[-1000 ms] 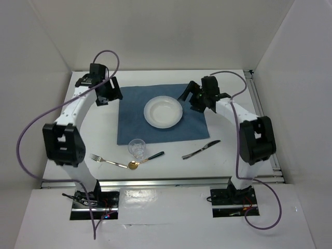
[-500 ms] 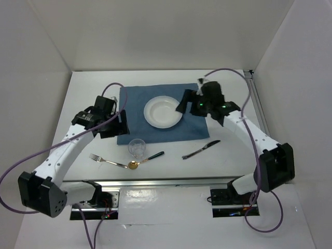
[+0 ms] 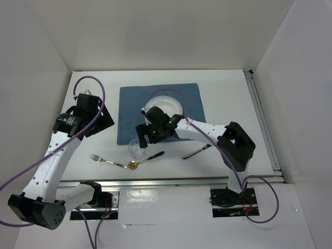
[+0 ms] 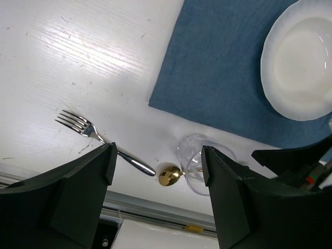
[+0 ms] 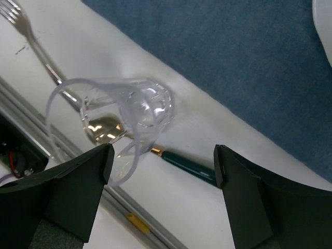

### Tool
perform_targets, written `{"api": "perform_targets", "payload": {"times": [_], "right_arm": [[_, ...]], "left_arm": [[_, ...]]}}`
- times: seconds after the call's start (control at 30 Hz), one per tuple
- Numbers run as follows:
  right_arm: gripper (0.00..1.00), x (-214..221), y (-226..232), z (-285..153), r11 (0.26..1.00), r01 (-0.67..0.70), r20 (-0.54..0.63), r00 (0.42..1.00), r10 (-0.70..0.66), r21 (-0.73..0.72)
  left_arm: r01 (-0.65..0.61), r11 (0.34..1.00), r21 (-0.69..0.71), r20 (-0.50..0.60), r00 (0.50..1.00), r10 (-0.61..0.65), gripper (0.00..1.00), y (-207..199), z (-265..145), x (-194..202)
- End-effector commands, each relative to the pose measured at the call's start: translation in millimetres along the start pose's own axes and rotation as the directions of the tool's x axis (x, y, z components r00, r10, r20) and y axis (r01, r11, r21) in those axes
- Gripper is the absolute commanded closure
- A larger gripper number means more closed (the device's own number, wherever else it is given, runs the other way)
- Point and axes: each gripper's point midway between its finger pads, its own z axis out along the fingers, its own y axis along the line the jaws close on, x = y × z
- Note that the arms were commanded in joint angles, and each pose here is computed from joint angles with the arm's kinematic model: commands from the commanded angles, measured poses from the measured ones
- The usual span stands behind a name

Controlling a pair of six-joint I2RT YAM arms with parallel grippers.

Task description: Set the dinner table for one person

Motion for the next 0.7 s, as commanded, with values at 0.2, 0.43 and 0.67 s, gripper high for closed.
{"api": "perform_targets", "payload": {"times": [0.2, 0.43, 0.67], "right_arm": [[0.55, -25.1, 14.3, 21.6, 0.999, 0.031, 0.047, 0.998, -0.032, 0.012], [1.0, -78.2, 9.0, -32.6, 0.996, 0.001, 0.184, 0.983, -0.017, 0.084], [1.0, -179.3, -139.3, -108.4, 0.899, -0.317, 0.404, 0.897, 0.181, 0.301]], "left_arm": [[0.052, 0.998, -0.035, 0.022, 0.998, -0.051, 0.09, 14.4, 0.0, 4.8], [0.089, 0.996, -0.026, 0.028, 0.996, -0.089, 0.18, 22.6, 15.1, 15.3], [0.076, 0.997, 0.0, -0.019, 0.997, -0.076, 0.12, 16.8, 28.7, 27.5]]}}
